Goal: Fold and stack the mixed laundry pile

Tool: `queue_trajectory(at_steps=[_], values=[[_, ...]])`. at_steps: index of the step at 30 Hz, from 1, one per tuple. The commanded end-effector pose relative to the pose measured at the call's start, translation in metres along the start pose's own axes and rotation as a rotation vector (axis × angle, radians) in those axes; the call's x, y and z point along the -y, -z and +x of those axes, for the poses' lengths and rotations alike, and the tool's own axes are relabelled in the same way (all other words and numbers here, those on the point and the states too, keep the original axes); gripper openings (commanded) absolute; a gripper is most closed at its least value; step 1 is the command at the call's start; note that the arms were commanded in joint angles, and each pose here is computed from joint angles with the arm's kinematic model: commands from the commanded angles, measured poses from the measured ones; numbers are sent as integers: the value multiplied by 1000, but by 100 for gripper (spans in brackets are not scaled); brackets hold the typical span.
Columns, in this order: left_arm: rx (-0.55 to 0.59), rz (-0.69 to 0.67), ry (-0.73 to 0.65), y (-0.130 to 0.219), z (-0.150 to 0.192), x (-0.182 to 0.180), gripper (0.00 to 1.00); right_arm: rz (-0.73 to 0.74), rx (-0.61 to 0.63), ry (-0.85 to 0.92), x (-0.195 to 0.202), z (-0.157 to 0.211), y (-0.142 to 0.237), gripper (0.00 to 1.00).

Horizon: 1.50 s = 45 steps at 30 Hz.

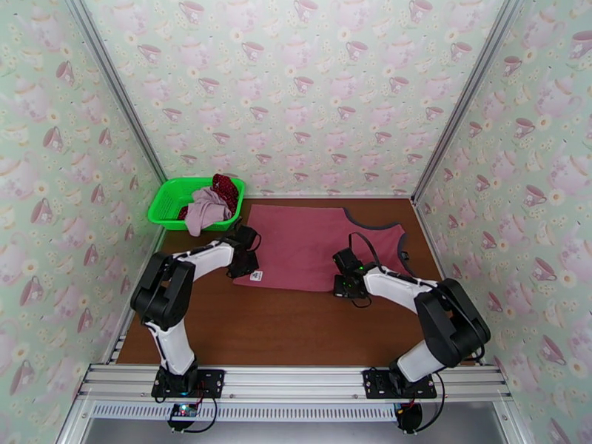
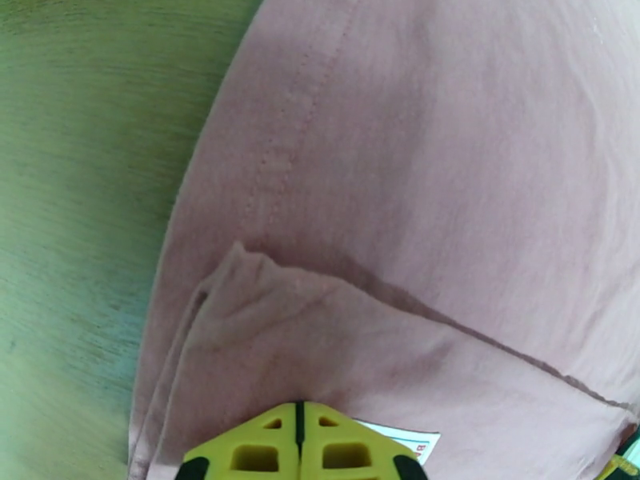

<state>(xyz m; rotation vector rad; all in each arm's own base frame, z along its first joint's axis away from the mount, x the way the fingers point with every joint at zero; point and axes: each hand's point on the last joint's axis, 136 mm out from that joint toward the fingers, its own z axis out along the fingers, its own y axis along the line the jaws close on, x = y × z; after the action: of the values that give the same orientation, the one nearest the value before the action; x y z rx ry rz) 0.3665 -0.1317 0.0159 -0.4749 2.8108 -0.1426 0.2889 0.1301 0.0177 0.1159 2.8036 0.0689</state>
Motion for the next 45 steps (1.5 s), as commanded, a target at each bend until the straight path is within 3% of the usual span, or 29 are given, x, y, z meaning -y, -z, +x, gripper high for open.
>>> queue_trajectory(at_steps=[1, 8, 14, 20, 25, 29, 33, 45], values=[[-86, -141, 1, -21, 34, -38, 0, 18, -30, -33, 4, 10, -9, 0], [-94, -207, -13, -16, 42, -56, 0, 34, -47, -46, 14, 22, 18, 0], [-82, -206, -14, -13, 38, -56, 0, -14, 2, -45, 7, 7, 50, 0], [-80, -190, -14, -13, 36, -52, 0, -54, 7, -34, -11, -9, 43, 0], [-90, -188, -14, -14, 40, -53, 0, 0, -6, -51, -10, -14, 19, 0], [-104, -177, -10, -12, 48, -54, 0, 59, -72, -98, 4, 10, 0, 0], [-157, -187, 1, -12, 79, -69, 1, 79, -113, -146, 18, 43, -6, 0], [-217, -207, 44, -3, 146, -106, 3, 110, -127, -188, 28, 108, 22, 0]])
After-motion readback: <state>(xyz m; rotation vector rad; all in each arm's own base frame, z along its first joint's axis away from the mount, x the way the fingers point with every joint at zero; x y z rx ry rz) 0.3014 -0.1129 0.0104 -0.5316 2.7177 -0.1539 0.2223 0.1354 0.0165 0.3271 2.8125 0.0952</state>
